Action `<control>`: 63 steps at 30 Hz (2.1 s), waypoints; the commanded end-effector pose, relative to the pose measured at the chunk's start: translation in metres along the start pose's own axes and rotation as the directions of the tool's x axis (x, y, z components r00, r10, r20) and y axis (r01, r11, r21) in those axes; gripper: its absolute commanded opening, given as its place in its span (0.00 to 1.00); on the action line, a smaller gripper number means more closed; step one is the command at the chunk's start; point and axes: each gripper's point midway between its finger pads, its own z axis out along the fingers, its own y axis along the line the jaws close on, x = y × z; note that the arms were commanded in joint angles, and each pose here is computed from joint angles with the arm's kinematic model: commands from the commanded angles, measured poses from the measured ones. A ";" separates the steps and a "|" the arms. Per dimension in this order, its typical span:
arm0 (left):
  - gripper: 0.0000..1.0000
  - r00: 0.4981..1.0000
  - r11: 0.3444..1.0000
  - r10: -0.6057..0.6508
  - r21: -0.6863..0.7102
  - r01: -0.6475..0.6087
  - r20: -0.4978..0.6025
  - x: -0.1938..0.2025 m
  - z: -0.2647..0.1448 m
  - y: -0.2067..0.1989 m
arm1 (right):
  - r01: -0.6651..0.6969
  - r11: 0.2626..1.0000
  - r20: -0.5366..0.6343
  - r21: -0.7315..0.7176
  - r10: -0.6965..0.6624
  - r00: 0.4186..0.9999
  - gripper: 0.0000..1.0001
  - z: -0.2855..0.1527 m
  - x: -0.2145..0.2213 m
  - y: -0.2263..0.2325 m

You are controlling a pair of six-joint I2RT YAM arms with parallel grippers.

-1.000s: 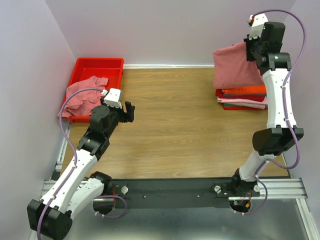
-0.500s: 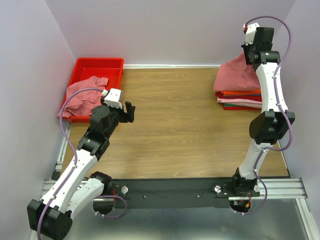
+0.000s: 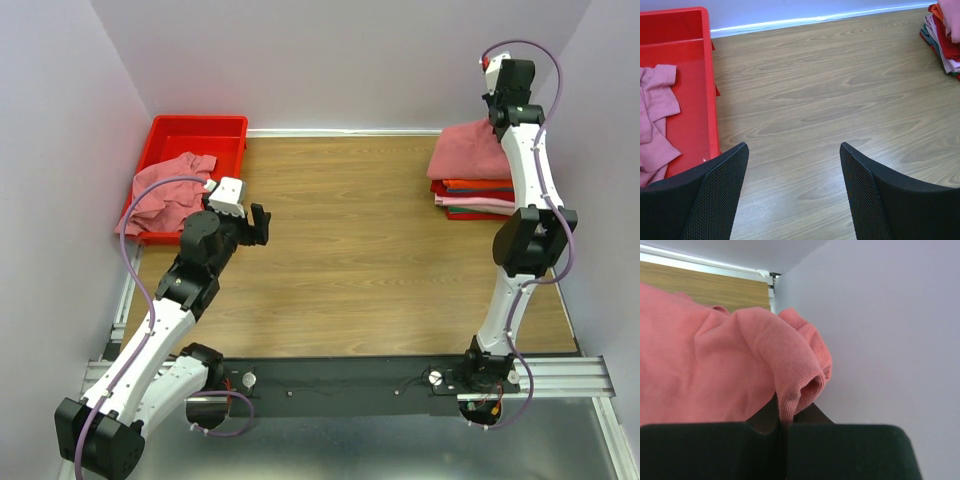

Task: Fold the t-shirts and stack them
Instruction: Neatly place the folded tshirt to the corner, then reset both grippers

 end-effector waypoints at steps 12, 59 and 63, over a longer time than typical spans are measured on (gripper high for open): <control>0.81 1.000 1.000 0.012 0.023 -0.012 0.017 -0.003 0.001 -0.003 | 0.027 0.985 0.042 0.169 -0.035 0.999 0.00 0.019 -0.020 -0.031; 0.98 0.975 0.985 -0.102 -0.115 0.126 0.198 -0.084 -0.040 0.051 | -0.497 0.744 0.236 -0.447 0.634 0.737 1.00 -0.213 0.034 0.055; 0.98 0.974 0.989 -0.067 -0.115 0.094 0.216 -0.094 -0.044 0.052 | -0.637 0.735 0.266 -0.234 0.679 0.685 1.00 -0.214 0.074 0.024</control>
